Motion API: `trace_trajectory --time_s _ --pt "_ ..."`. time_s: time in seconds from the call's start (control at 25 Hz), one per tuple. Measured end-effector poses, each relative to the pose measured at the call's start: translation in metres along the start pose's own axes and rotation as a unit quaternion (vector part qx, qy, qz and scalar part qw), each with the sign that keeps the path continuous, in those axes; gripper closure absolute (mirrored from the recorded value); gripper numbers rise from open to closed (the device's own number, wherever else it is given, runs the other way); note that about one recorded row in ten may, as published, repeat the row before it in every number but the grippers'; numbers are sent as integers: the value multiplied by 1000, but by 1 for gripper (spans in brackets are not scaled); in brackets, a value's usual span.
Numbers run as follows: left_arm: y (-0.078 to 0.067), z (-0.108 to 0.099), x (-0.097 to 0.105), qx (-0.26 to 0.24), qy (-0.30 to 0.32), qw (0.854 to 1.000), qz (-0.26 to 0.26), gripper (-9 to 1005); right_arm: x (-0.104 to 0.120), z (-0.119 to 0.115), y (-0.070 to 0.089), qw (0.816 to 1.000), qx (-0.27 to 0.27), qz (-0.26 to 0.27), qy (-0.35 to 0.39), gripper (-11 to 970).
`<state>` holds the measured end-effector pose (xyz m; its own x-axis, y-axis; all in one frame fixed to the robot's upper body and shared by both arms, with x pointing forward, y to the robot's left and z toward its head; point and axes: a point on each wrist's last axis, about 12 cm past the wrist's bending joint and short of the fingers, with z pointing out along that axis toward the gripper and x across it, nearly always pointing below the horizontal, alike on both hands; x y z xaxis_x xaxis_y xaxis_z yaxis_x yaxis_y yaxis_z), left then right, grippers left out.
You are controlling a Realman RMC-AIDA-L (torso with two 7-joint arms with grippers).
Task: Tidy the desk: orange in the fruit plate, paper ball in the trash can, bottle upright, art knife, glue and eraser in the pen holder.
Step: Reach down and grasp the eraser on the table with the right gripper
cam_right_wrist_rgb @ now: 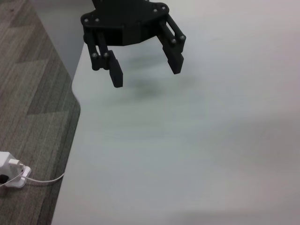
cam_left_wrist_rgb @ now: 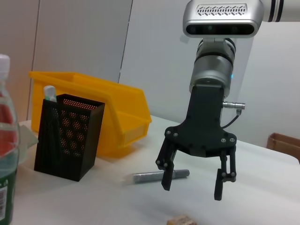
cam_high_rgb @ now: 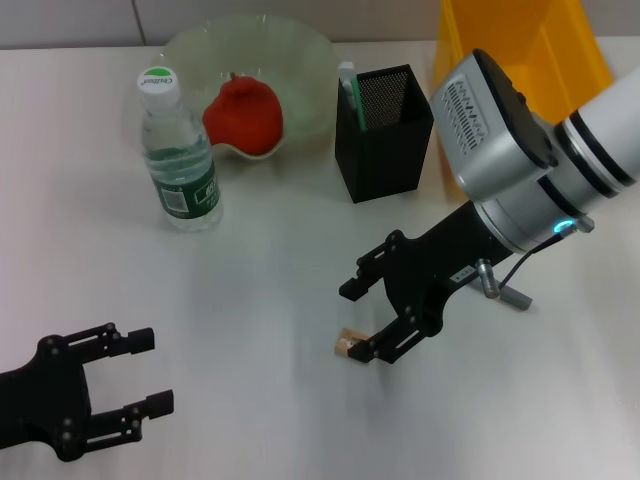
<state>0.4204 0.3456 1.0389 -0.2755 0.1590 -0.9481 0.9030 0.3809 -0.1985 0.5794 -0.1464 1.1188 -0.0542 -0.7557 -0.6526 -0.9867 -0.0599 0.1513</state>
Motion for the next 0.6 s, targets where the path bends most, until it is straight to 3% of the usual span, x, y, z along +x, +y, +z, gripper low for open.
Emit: trace_trajectory --time_s 0.6 --pt "0 -4 1 2 7 1000 2 273 2 0 0 1000 0 -4 3 205"
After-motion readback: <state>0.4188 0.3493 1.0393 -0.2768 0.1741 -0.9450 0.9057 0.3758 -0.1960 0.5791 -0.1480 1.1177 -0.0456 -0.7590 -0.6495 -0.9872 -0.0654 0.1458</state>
